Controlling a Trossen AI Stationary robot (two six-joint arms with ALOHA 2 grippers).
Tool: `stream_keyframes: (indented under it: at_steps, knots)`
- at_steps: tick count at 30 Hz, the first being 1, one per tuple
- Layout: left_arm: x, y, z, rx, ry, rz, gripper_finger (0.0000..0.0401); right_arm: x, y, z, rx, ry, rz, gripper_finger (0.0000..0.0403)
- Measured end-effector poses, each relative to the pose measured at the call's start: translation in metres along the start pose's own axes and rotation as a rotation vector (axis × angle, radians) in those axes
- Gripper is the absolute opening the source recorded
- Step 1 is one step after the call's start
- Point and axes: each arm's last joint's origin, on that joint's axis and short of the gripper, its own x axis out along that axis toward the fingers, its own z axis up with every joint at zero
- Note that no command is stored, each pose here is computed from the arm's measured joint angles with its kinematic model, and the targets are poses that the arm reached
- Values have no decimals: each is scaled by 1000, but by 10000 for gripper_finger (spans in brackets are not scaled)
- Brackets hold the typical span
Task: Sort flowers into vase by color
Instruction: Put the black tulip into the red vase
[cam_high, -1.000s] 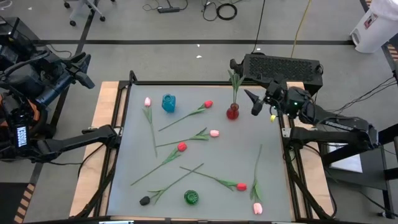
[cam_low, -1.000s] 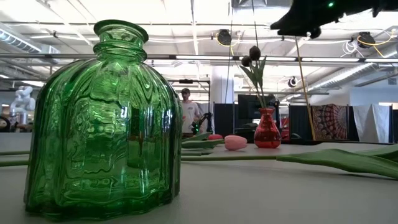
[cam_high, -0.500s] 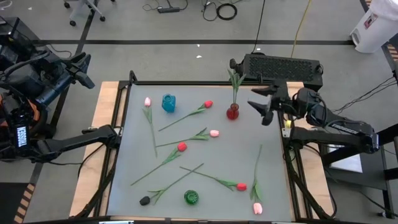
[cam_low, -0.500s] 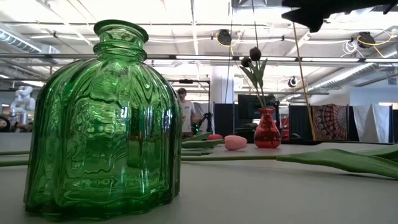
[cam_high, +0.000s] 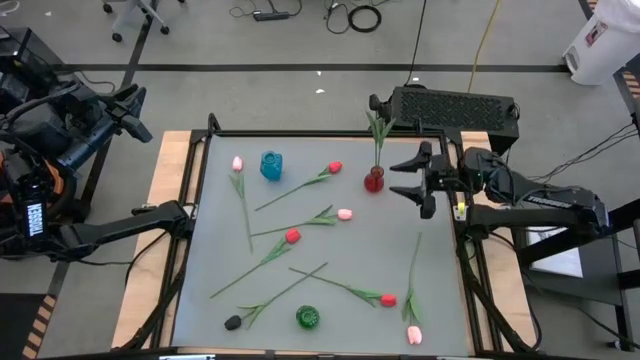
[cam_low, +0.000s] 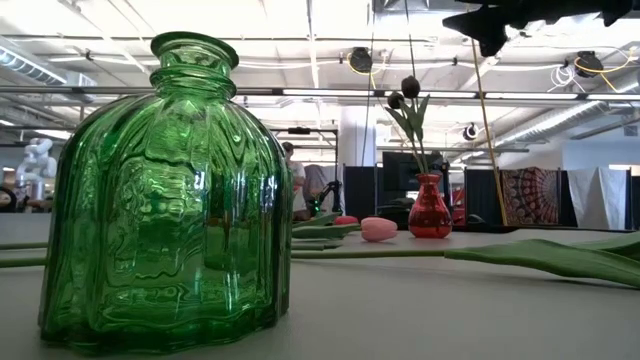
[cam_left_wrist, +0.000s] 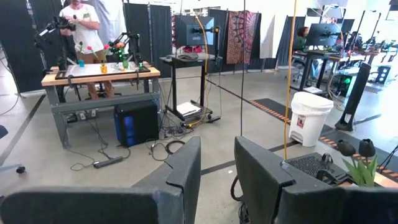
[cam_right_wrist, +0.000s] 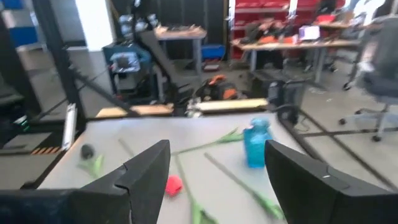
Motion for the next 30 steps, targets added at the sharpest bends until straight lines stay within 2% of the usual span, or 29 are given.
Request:
stream_keyframes:
  at_steps: [6, 17, 24, 30]
  knots:
    - [0, 0, 0, 0, 0, 0, 105, 4, 12, -11, 25, 110, 76, 253]
    - [0, 0, 0, 0, 0, 0, 105, 7, 20, -13, 45, 126, 120, 253]
    - [0, 0, 0, 0, 0, 0, 105, 10, 20, -13, 13, 118, 113, 253]
    - [0, 0, 0, 0, 0, 0, 105, 14, 17, -15, 76, 130, 8, 253]
